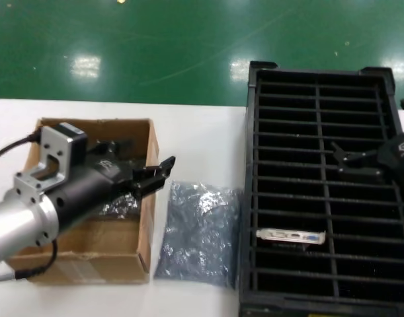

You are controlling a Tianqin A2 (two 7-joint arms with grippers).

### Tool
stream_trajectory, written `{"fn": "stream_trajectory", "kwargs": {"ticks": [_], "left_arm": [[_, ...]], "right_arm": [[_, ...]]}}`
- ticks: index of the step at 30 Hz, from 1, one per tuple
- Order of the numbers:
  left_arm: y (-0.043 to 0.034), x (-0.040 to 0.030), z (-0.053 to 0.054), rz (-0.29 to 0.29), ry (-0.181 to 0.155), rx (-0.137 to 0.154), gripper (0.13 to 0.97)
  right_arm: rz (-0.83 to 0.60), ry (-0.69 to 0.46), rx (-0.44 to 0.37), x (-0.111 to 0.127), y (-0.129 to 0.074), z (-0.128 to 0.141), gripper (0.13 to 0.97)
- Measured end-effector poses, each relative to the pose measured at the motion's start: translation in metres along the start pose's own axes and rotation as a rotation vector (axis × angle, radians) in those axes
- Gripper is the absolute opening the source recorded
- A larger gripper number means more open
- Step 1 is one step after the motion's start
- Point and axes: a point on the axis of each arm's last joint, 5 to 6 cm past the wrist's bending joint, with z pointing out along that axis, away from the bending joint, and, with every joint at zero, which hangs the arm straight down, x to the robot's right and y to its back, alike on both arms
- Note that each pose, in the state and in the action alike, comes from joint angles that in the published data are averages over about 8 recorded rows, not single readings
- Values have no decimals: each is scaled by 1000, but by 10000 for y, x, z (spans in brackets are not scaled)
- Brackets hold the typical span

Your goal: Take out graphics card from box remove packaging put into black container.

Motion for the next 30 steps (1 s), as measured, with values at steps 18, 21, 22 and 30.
{"fn": "stream_trajectory", "kwargs": {"ticks": [18, 21, 22, 30], "left_arm": [[-38, -27, -445, 238, -260, 271, 800], [13, -17, -419, 227, -251, 275, 851], [31, -14, -410, 224, -249, 276, 868], [187, 15, -338, 191, -237, 291, 938]], "right_arm": [[20, -3, 22, -62, 63, -12, 966], [31, -3, 33, -96, 100, -21, 966], [36, -3, 37, -108, 113, -24, 966], [75, 4, 66, -209, 224, -55, 966]]}}
